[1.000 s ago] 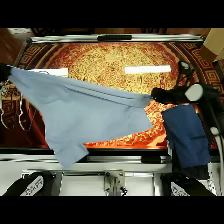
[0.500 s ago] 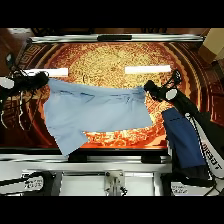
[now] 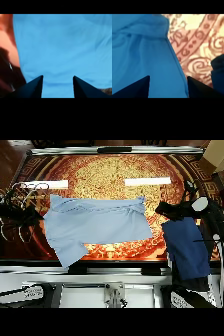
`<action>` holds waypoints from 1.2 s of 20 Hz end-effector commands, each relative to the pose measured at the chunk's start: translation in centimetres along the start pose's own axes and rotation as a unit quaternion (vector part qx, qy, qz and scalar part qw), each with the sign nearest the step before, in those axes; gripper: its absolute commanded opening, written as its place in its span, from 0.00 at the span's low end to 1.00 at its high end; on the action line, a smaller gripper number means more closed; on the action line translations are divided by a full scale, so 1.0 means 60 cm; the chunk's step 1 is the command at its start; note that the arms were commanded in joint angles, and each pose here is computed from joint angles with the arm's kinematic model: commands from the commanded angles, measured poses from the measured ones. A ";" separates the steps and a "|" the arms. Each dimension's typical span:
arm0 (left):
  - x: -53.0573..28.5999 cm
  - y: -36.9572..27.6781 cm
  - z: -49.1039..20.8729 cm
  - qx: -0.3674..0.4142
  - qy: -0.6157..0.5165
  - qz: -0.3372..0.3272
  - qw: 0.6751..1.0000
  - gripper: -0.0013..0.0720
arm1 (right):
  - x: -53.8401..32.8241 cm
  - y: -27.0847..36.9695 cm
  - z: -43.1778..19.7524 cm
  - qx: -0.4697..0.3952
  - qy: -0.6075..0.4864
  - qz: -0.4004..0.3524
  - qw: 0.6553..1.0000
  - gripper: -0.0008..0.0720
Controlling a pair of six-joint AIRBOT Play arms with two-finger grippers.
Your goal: Fold the shirts.
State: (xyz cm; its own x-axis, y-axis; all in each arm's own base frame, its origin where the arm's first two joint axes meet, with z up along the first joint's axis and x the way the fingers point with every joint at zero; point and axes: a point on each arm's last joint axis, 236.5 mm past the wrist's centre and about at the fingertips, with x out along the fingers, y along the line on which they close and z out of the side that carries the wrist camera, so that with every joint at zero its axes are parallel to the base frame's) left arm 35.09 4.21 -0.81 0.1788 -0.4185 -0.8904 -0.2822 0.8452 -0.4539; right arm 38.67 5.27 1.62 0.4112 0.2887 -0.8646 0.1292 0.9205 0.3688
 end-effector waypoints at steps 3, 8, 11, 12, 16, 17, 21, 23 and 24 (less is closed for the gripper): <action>0.079 0.043 -0.151 -0.051 0.106 -0.031 0.993 0.63 | -0.054 -0.041 -0.109 -0.058 0.110 -0.045 0.991 0.80; 0.133 0.063 -0.151 -0.071 0.074 -0.023 0.994 0.63 | -0.050 -0.031 -0.109 -0.050 0.108 -0.031 0.992 0.80; 0.136 0.071 -0.133 -0.072 0.051 -0.014 0.996 0.59 | -0.031 -0.038 -0.146 -0.036 0.136 -0.026 0.990 0.81; 0.137 0.073 -0.129 -0.071 0.046 -0.012 0.996 0.51 | -0.019 -0.041 -0.163 -0.024 0.146 -0.023 0.989 0.81; 0.144 0.064 -0.123 -0.059 0.041 -0.009 0.997 0.12 | 0.038 -0.034 -0.180 0.042 0.115 0.010 0.992 0.81; 0.145 0.060 -0.123 -0.047 0.041 -0.011 0.998 0.06 | 0.051 -0.034 -0.177 0.060 0.100 0.017 0.993 0.81; 0.140 0.054 -0.119 -0.038 0.033 -0.011 0.999 0.06 | 0.102 -0.028 -0.188 0.098 0.110 0.033 0.989 0.81; 0.131 0.049 -0.115 -0.033 0.024 -0.011 0.999 0.06 | 0.130 -0.024 -0.190 0.090 0.109 0.026 0.990 0.81; 0.125 0.046 -0.112 -0.029 0.016 -0.010 0.999 0.06 | 0.141 -0.024 -0.190 0.091 0.107 0.023 0.990 0.81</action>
State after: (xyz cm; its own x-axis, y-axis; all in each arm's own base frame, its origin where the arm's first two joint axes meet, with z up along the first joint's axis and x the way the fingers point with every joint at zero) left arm 28.94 1.07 -9.66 0.1284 -0.4595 -0.8789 -0.3493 0.8085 -0.4737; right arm 30.55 8.66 -8.38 0.1960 0.4041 -0.8935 0.2615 0.8566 0.4448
